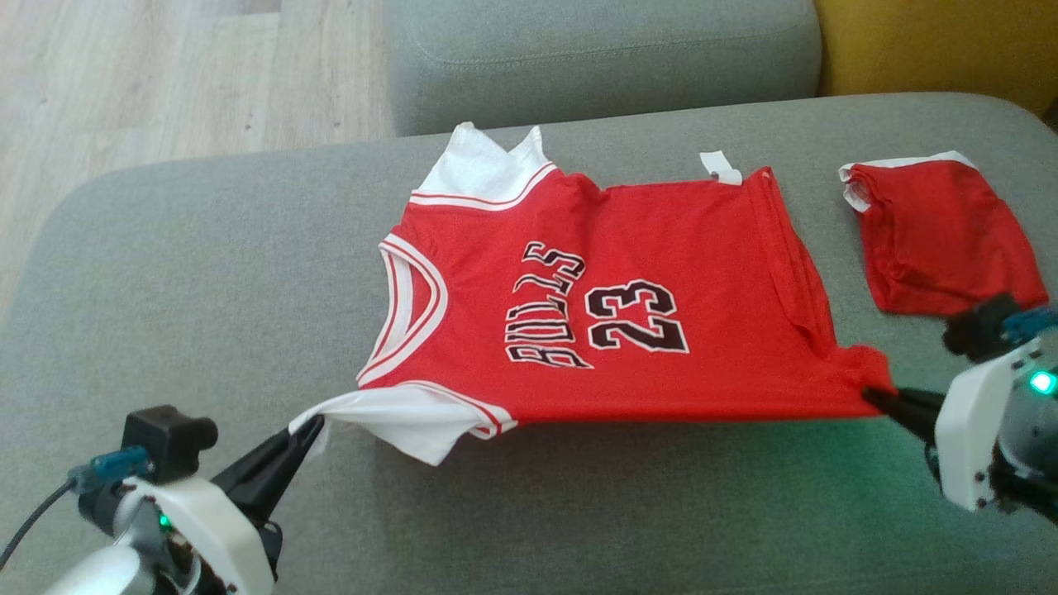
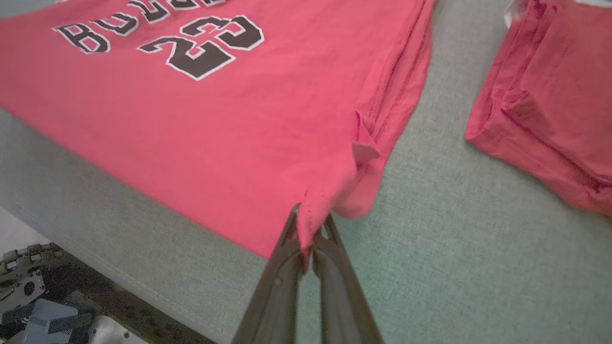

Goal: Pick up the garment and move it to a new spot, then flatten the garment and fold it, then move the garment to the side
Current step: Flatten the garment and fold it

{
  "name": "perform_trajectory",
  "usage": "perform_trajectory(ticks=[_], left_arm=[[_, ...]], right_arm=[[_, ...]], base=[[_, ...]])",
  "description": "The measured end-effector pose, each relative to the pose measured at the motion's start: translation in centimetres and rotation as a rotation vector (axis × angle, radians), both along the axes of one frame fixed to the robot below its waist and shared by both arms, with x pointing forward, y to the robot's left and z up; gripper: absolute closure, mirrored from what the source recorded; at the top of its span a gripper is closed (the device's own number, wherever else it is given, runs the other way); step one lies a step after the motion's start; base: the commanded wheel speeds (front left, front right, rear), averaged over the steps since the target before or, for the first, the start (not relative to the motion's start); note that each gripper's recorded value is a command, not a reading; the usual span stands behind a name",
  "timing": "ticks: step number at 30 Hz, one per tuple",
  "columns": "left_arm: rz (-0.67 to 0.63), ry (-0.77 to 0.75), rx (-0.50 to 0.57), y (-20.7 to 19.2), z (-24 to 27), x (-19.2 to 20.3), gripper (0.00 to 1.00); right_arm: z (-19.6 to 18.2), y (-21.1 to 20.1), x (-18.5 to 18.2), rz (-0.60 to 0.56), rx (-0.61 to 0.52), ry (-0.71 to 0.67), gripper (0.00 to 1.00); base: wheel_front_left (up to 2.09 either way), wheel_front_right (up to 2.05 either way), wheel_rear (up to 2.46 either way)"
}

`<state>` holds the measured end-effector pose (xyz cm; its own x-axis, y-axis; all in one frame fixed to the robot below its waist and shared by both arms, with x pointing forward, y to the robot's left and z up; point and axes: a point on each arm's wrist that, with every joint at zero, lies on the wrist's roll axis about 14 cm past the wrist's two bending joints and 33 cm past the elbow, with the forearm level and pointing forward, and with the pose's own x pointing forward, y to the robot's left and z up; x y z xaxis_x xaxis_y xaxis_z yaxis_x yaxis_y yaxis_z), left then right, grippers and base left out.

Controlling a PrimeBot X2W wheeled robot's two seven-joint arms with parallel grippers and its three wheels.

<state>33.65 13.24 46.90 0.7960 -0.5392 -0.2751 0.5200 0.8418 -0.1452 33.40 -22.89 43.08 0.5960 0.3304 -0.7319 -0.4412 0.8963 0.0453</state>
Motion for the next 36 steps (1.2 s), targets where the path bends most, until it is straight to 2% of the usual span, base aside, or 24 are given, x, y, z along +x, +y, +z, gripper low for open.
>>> perform_trajectory(ticks=[8,17,34,35,36], left_arm=[[-0.013,0.027,0.004,-0.6,0.2,0.5,1.0],[-0.043,0.013,0.057,-1.0,0.6,5.8,1.0],[-0.114,0.15,0.22,-2.0,-4.5,11.3,1.0],[-0.112,0.15,0.22,-2.1,-4.6,11.6,0.62],[-0.109,0.14,0.22,-2.2,-4.6,12.0,0.0]], right_arm=[[0.6,-0.9,1.7,-0.034,-0.006,-0.013,1.0],[0.4,-0.9,5.2,-0.047,-0.047,-0.015,1.0],[-3.3,-1.3,8.7,-0.032,-0.156,0.086,1.0],[-3.4,-1.3,8.9,-0.037,-0.155,0.087,0.48],[-3.5,-1.2,9.1,-0.042,-0.154,0.088,0.0]], base=[[0.0,0.0,0.0],[0.0,0.0,0.0],[0.0,0.0,0.0],[0.0,0.0,0.0],[0.0,0.0,0.0]])
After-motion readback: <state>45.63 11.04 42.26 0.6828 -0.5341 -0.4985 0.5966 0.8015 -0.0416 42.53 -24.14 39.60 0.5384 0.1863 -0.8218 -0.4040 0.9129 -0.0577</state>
